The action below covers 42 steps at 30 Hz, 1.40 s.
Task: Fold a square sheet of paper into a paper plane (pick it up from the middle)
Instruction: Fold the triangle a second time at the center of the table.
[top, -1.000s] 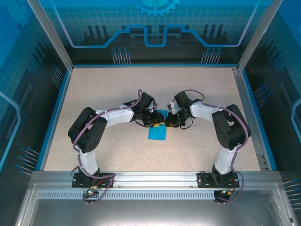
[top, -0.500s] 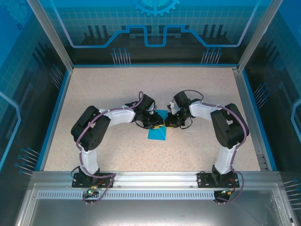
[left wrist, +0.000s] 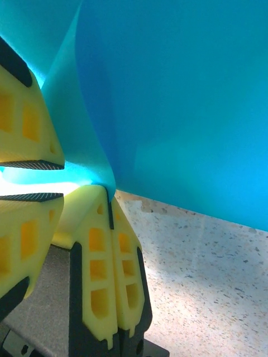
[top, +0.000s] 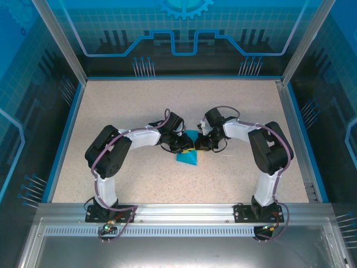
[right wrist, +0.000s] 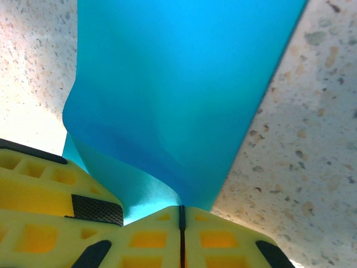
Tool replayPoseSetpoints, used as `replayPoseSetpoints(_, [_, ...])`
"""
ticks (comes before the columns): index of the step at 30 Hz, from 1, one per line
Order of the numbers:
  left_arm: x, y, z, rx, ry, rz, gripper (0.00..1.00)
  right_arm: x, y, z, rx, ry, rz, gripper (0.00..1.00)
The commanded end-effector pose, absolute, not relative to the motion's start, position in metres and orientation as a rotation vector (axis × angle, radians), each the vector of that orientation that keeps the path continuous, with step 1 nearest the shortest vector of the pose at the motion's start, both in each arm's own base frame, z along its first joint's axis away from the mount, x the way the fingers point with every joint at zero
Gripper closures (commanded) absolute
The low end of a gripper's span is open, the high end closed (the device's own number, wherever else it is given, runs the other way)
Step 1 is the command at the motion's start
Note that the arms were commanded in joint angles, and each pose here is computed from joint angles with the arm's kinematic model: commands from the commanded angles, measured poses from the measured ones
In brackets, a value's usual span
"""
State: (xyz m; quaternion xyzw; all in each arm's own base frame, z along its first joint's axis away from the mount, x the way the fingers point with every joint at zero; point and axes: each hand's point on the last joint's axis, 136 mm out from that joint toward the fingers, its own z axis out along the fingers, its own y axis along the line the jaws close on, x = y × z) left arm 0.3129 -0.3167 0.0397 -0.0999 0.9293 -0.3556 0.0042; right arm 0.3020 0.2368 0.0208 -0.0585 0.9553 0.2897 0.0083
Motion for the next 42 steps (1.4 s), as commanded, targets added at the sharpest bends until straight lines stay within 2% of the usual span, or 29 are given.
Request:
replayPoseSetpoints(1, [0.307,-0.309,0.025,-0.359,2.961,-1.079,0.79,0.299,0.240,0.018,-0.213,3.009,0.880,0.92])
replayPoseSetpoints(21, [0.305,-0.310,0.034,-0.332,2.942,-1.108,0.80,0.294,0.242,0.015,-0.224,3.027,0.891,0.92])
replayPoseSetpoints(42, [0.298,-0.303,0.013,-0.361,3.009,-1.032,0.81,0.297,0.242,0.012,-0.223,3.033,0.871,0.92])
